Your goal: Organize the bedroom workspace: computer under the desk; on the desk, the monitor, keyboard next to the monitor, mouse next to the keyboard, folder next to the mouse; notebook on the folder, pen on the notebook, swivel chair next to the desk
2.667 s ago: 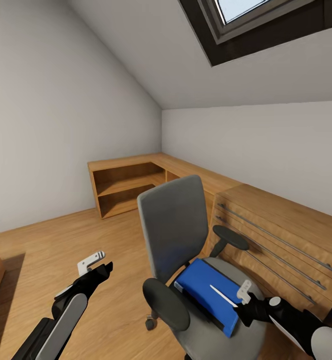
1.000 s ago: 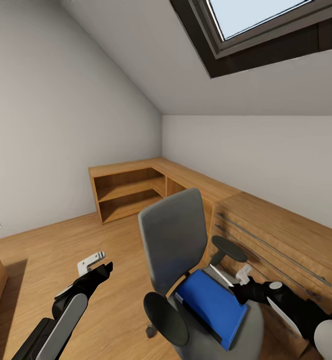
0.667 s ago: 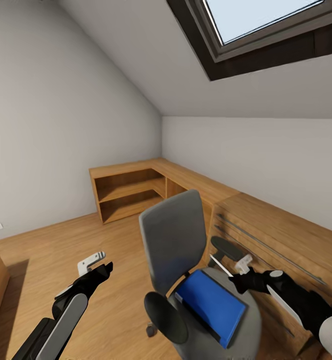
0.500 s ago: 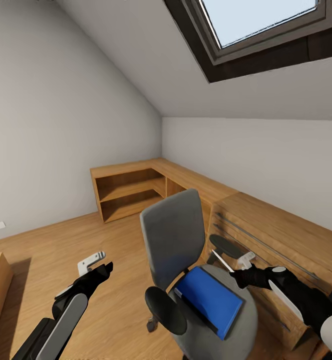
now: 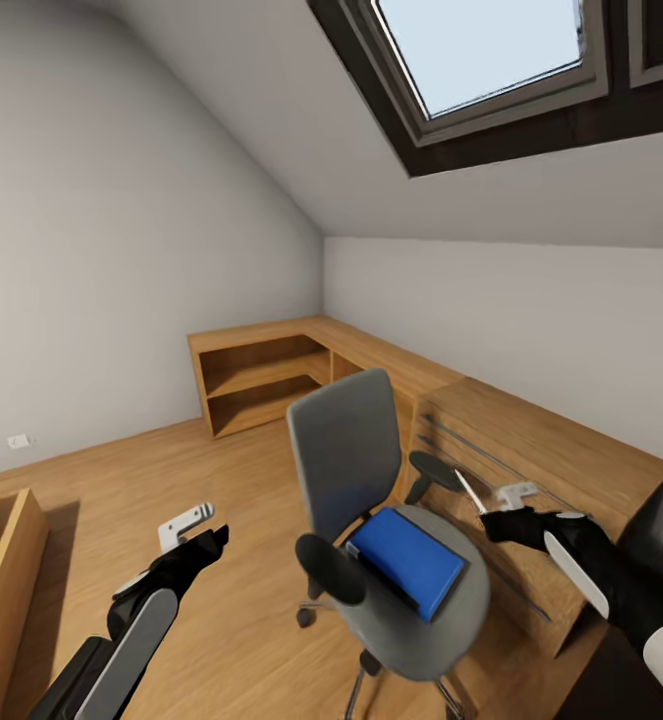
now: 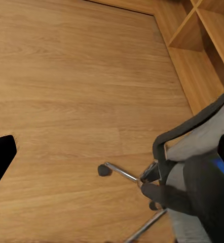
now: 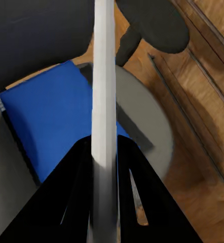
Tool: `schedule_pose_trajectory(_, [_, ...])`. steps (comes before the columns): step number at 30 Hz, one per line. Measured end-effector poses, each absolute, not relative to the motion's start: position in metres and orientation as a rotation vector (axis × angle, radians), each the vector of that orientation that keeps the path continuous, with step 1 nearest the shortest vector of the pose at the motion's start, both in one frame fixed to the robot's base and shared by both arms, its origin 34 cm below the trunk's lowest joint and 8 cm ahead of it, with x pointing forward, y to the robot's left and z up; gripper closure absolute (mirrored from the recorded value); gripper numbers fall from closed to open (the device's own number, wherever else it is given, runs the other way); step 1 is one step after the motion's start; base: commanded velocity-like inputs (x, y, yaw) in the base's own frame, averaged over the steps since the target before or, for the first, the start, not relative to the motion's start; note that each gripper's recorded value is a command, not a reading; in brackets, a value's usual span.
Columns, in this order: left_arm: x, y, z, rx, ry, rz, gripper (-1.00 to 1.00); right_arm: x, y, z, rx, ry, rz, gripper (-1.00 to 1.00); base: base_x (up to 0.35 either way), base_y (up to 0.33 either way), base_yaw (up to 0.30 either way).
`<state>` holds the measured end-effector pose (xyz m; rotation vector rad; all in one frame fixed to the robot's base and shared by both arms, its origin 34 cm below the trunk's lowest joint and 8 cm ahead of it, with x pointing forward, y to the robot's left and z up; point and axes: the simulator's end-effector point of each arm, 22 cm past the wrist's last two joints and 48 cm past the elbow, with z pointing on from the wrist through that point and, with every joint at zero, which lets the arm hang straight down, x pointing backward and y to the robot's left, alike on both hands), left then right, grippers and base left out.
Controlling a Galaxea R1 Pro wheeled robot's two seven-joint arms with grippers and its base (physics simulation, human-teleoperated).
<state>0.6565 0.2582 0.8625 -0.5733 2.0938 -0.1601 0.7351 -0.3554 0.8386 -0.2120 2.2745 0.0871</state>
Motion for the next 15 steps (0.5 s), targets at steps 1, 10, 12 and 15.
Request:
schedule_pose_trajectory(1, [0.656, 0.258, 0.864, -0.572, 2.095, -0.161, -1.0, 0.738, -0.36, 0.844, -0.182, 2.266, 0.066, 1.0, -0.339, 0.0, 0.0])
schedule_pose_trajectory(10, [0.655, 0.248, 0.876, -0.543, 2.104, -0.166, -1.0, 0.743, -0.369, 0.9, 0.053, 2.16, -0.016, 1.0, -0.339, 0.0, 0.0])
schedule_pose_trajectory(12, [0.654, 0.245, 0.879, -0.536, 2.105, -0.167, -1.0, 0.739, -0.367, 0.908, 0.069, 2.144, -0.034, 1.0, -0.317, 0.0, 0.0])
schedule_pose_trajectory(15, [0.654, 0.242, 0.885, -0.526, 2.105, -0.171, -1.0, 0.731, -0.362, 0.922, 0.087, 2.116, -0.066, 1.0, -0.184, 0.0, 0.0])
